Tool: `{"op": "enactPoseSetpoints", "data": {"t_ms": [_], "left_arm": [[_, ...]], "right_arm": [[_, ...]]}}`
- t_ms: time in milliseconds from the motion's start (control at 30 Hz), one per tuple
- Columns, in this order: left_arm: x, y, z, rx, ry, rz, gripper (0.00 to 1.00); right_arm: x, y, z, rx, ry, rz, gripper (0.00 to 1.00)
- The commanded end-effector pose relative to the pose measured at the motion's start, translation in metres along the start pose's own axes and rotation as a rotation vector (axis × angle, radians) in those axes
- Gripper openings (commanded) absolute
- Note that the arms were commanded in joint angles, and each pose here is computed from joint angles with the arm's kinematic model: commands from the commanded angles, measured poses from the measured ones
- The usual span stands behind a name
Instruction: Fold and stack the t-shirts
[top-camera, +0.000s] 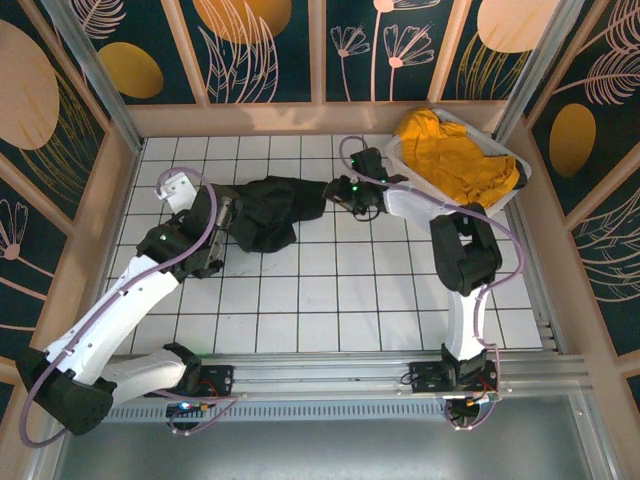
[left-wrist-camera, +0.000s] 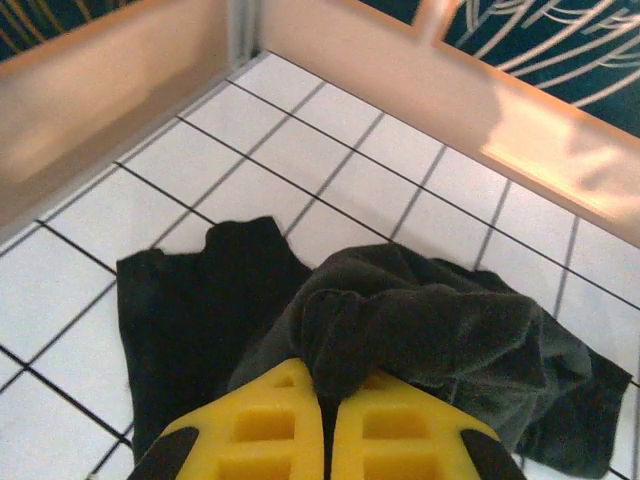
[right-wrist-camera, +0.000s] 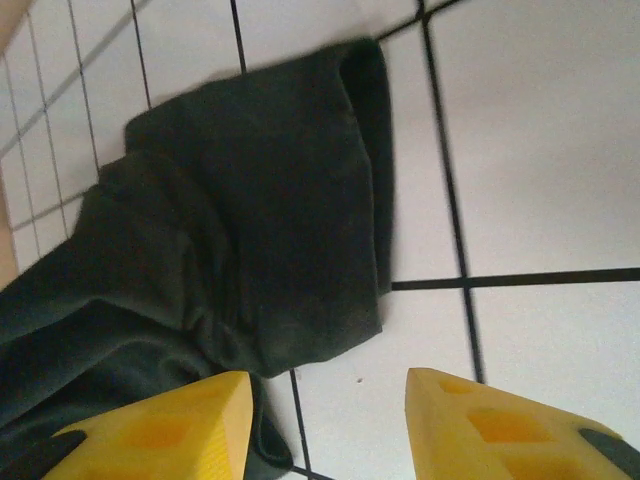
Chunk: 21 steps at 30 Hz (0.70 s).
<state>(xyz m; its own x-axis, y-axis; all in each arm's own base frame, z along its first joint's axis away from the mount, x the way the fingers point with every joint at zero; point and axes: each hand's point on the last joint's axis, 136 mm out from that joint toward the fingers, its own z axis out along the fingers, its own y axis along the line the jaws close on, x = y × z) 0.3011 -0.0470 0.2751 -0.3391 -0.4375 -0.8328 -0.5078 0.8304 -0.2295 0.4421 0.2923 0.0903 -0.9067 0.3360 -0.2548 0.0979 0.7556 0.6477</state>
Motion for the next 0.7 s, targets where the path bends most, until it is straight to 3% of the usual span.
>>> {"op": "enactPoseSetpoints", "data": {"t_ms": [0,167,367,500,667], "left_arm": [[-0.012,0.023,-0.006,-0.066,-0.068,-0.027,0.0],[-0.004,0.022,-0.004,-0.043,-0.048,-0.033,0.0],[0.003,0.018,-0.001,-0.019,-0.03,-0.043,0.0],[0.009,0.017,0.001,-0.008,-0.01,-0.046,0.0],[0.011,0.013,0.003,0.002,-0.005,-0.03,0.0]], "right_arm": [[-0.004,0.013,0.016,-0.057,0.015,0.111,0.47],[-0.004,0.015,0.039,-0.019,0.021,0.182,0.5],[0.005,0.019,0.064,0.085,0.015,0.146,0.45],[-0.033,0.003,0.048,0.187,-0.15,0.044,0.43],[-0.12,-0.049,0.017,0.267,-0.318,0.09,0.4]]}}
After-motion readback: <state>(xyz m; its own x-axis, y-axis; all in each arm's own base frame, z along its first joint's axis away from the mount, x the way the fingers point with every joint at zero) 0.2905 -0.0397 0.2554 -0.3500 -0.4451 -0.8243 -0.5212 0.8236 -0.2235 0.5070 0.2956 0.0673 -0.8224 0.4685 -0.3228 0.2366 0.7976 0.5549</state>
